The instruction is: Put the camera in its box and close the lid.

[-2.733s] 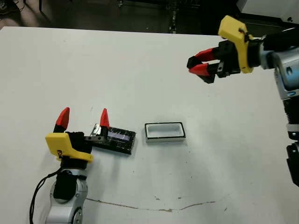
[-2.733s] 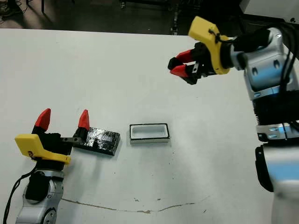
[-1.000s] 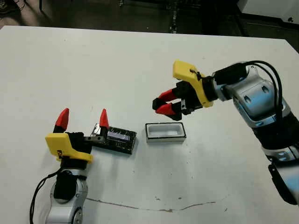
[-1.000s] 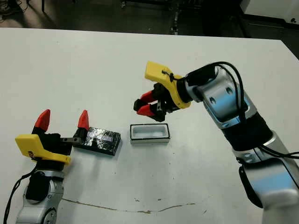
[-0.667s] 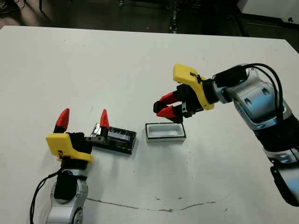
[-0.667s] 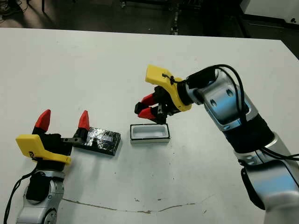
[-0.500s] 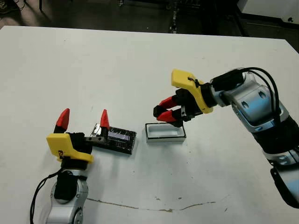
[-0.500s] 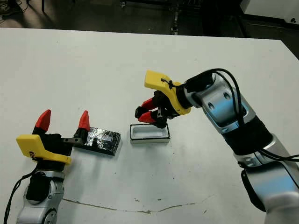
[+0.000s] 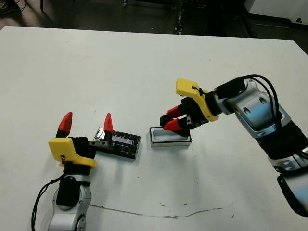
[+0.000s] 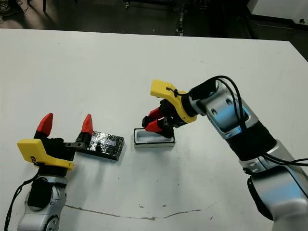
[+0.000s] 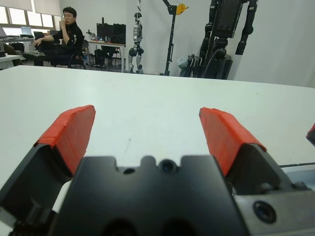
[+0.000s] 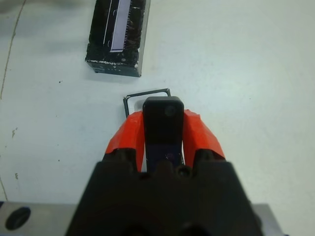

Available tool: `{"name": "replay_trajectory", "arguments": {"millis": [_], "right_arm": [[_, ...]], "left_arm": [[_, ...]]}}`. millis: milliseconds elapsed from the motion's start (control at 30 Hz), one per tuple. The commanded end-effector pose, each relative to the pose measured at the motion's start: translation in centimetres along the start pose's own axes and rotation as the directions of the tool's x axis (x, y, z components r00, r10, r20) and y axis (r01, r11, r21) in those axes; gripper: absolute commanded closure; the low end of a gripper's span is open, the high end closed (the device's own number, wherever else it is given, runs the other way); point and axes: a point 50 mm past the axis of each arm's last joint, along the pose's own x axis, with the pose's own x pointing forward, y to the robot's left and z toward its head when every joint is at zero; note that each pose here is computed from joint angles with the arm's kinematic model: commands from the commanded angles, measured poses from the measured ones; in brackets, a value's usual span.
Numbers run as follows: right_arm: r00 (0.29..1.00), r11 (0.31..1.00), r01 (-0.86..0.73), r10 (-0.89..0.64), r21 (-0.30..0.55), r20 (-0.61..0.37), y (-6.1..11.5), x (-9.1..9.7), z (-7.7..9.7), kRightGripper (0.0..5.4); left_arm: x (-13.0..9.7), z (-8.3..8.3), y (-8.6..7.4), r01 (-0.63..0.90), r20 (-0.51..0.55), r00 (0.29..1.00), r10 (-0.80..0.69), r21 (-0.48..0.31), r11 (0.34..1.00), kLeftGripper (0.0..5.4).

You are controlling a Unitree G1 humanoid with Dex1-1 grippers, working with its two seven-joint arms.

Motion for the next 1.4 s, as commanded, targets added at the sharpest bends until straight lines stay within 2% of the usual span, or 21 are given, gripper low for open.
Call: {"name": "replay_trajectory", "arguments": {"millis": [33, 867, 1167, 1400], "right_arm": [[1.000, 1.000, -0.005, 0.005, -0.004, -0.012, -0.1, 0.1, -0.2, 3.74], [0.999, 0.998, -0.041, 0.040, -0.038, -0.036, -0.1, 1.2, -0.5, 3.74], [0.994, 0.997, -0.055, 0.049, -0.054, -0.096, -0.1, 1.3, -0.9, 3.74], [0.977, 0.984, -0.145, 0.126, -0.102, -0.174, -0.8, 1.6, -1.2, 3.74]], "left_arm": [[-0.2, -0.2, 0.0, 0.001, -0.014, 1.000, -0.001, 0.002, 1.000, 0.00], [-0.2, -0.1, -0.1, -0.007, -0.015, 1.000, 0.007, 0.012, 1.000, 0.00], [-0.2, -0.1, -0.2, -0.007, -0.012, 1.000, 0.007, 0.002, 1.000, 0.00], [-0.2, 0.0, -0.2, -0.006, -0.007, 1.000, 0.006, 0.004, 1.000, 0.00]]}}
